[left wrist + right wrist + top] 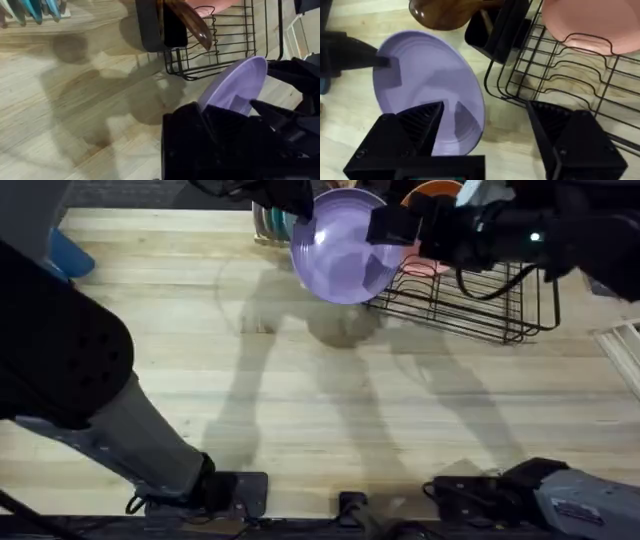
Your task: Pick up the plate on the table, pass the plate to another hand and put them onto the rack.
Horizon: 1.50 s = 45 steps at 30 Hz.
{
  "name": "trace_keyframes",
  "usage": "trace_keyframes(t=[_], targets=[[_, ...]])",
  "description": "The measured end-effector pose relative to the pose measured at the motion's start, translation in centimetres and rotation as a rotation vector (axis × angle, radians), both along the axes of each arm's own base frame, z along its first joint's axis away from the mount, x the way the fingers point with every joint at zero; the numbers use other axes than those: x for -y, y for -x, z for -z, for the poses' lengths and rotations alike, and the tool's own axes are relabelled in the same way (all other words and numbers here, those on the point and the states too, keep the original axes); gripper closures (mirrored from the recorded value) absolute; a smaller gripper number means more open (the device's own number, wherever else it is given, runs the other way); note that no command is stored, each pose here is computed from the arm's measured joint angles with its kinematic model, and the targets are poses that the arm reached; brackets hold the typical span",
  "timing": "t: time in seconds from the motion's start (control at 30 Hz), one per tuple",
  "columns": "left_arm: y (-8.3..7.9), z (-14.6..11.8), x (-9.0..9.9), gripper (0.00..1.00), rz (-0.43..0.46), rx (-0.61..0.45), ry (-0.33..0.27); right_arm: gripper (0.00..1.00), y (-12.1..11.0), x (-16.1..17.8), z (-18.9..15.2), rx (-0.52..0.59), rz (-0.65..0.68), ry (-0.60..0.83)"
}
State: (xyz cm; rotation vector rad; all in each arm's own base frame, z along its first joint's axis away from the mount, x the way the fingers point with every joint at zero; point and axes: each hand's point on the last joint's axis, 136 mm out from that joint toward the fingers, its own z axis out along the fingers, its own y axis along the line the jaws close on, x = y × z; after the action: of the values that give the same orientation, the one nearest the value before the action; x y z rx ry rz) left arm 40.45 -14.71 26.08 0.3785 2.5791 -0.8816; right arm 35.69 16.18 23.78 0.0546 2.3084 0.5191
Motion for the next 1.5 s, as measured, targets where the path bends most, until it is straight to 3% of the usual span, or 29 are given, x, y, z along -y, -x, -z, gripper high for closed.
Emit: trace_keyframes(t=[0.13,0.23,0.3,0.5,0.57,0.8,0.87,0.9,1.0,1.03,1.37,1.5], targets=[[0.0,0.0,0.0,0.957,0.000,0.000,0.000,0.010,-0.4,-0.2,0.8,-0.018,0.003,0.005],[0.0,0.0,0.0,0.957,0.000,0.000,0.000,0.120,-0.6,-0.2,1.5,-0.036,0.007,0.008],[0.0,0.0,0.0,0.957,0.000,-0.001,0.000,0.265,-0.6,-0.2,1.6,-0.040,0.009,0.008],[0.0,0.0,0.0,0.957,0.000,-0.001,0.001,0.856,-0.7,-0.2,1.6,-0.041,0.015,0.004],[0.0,0.0,0.0,0.957,0.000,0.001,0.000,0.957,-0.7,-0.2,1.6,-0.041,0.017,0.000],[0.0,0.0,0.0,0.917,0.000,0.001,0.000,0.966,-0.7,-0.3,1.6,-0.041,0.014,-0.002],[0.0,0.0,0.0,0.841,-0.001,0.000,0.001,0.967,-0.7,-0.3,1.6,-0.041,0.014,-0.002],[0.0,0.0,0.0,0.738,0.000,0.001,0.001,0.968,-0.7,-0.3,1.6,-0.041,0.014,-0.002],[0.0,-0.1,0.1,0.295,0.000,-0.002,0.007,0.968,-0.6,-0.2,1.6,-0.044,0.017,0.003],[0.1,-0.1,0.2,0.014,-0.003,-0.008,0.013,0.968,-0.7,-0.2,1.6,-0.043,0.020,0.004],[0.1,-0.1,0.2,0.006,-0.002,-0.008,0.015,0.970,-0.7,-0.1,1.7,-0.040,0.015,0.011],[-0.2,0.1,-0.5,0.006,-0.021,-0.006,-0.010,0.970,-0.8,0.2,1.6,-0.021,-0.009,0.045]])
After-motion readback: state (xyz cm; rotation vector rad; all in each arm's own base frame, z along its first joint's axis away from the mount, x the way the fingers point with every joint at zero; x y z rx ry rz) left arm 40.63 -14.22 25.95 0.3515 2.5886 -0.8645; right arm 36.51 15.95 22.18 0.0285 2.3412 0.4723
